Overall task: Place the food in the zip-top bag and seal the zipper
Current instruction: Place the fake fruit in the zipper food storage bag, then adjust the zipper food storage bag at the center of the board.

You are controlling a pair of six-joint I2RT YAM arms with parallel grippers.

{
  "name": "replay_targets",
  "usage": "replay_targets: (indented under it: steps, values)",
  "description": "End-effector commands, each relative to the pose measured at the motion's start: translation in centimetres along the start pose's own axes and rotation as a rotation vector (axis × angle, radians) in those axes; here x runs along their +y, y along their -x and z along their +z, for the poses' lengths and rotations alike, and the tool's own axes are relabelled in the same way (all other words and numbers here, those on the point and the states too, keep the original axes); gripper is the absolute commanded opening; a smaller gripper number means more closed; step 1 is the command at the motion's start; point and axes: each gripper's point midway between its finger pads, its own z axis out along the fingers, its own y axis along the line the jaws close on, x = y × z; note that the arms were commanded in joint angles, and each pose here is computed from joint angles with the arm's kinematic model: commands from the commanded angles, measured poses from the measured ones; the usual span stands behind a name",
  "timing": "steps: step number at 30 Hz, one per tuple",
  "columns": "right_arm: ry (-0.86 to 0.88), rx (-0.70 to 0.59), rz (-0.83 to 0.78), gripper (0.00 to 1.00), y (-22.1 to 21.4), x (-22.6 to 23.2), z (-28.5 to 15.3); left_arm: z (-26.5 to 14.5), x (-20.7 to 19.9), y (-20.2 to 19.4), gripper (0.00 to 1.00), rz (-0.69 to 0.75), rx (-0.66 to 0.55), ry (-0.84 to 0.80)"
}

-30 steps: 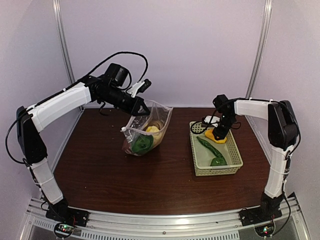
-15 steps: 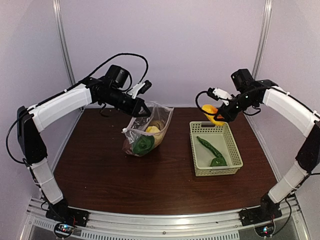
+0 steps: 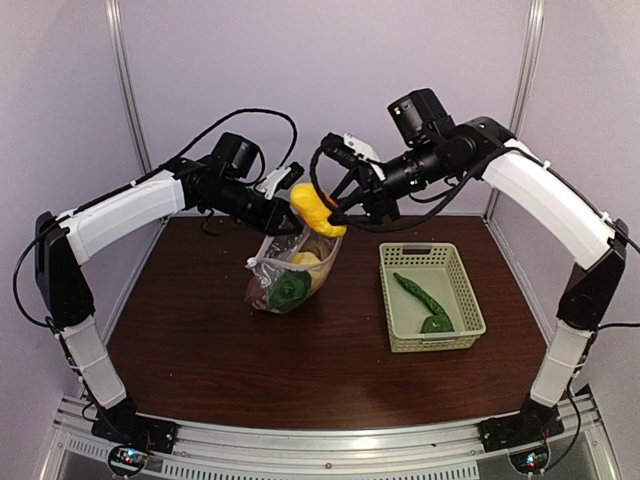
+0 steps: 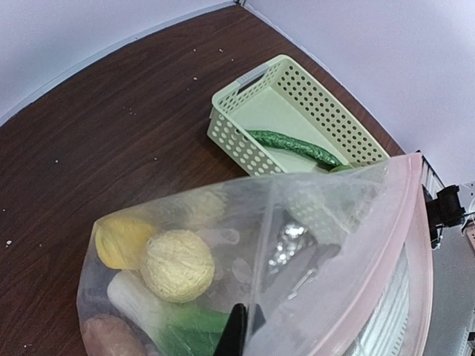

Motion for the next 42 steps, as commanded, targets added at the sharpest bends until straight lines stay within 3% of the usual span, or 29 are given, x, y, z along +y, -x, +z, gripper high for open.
replay_targets:
  steps: [1, 11, 19, 28, 35, 42]
  values:
    - [0.057, 0.069, -0.029, 0.29, -0.4, 1.4, 3.3, -0.6, -0.2, 0.9, 0.0, 0.023, -0.043, -0.002]
    - [-0.101, 0.187, -0.131, 0.32, -4.1, -1.5, 6.1, -0.7, -0.7, 0.8, 0.0, 0.032, -0.043, -0.03]
    - [-0.104, 0.216, -0.138, 0.65, -4.0, -0.8, 5.1, -0.8, -0.8, 0.9, 0.0, 0.031, -0.046, -0.03]
    - [-0.053, 0.439, -0.38, 0.63, -6.4, 5.3, 6.9, -0.8, -0.8, 0.9, 0.0, 0.027, -0.045, -0.033]
    - [-0.159, 0.527, -0.39, 0.6, -7.4, 3.6, 8.3, -0.9, -0.9, 0.9, 0.0, 0.026, -0.047, -0.036]
    - [-0.221, 0.523, -0.397, 0.59, -7.1, 2.5, 8.4, -1.0, -1.1, 1.0, 0.0, 0.026, -0.049, -0.043]
